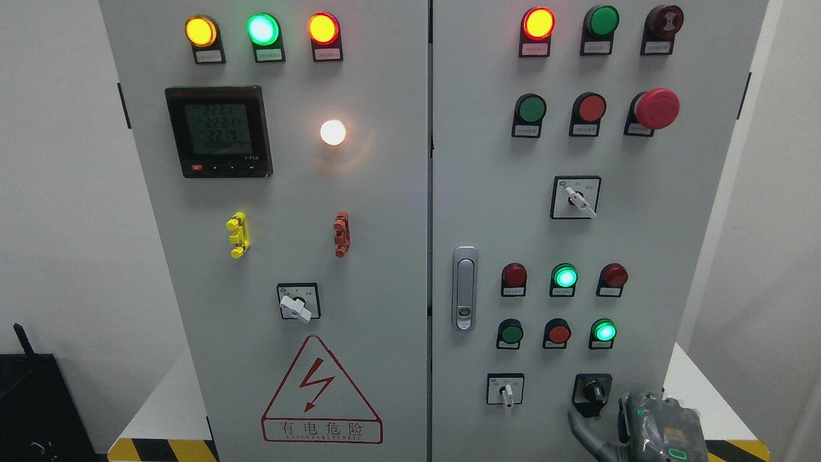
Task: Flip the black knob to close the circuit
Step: 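Raise the right hand up to the black rotary knob at the bottom, then grip the black knob with the right hand and twist it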
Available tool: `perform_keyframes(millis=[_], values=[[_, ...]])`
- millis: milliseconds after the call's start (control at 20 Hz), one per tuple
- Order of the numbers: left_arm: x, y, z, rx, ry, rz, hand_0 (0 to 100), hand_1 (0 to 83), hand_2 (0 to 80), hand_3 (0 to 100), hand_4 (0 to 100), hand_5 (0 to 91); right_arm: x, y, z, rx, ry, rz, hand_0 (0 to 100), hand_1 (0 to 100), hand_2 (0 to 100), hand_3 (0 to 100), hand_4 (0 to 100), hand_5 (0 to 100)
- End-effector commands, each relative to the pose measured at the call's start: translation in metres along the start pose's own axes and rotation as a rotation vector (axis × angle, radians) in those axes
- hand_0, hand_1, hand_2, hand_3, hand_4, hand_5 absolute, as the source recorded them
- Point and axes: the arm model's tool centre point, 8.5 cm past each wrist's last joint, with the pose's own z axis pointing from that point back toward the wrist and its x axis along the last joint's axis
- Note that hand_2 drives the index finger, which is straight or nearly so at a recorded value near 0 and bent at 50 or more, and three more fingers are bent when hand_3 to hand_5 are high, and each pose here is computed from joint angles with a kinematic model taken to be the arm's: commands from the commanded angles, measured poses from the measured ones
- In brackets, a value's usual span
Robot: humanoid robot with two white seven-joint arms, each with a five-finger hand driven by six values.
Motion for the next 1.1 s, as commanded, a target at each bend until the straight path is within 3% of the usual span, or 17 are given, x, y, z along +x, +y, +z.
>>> perform_keyframes(millis=[0, 1050], values=[[0.0, 0.0, 0.0, 0.001, -0.002, 0.018, 0, 0.0, 0.0, 5, 2, 0.0, -0.001, 0.005, -0.007, 0.019, -0.009, 0.025, 0, 0, 86, 100, 80, 83], [0.0, 0.0, 0.0, 0.001, -0.002, 0.018, 0, 0.0, 0.0, 5, 2, 0.0, -0.017, 0.002, -0.009, 0.019, 0.03, -0.012, 0, 0, 86, 100, 80, 84]])
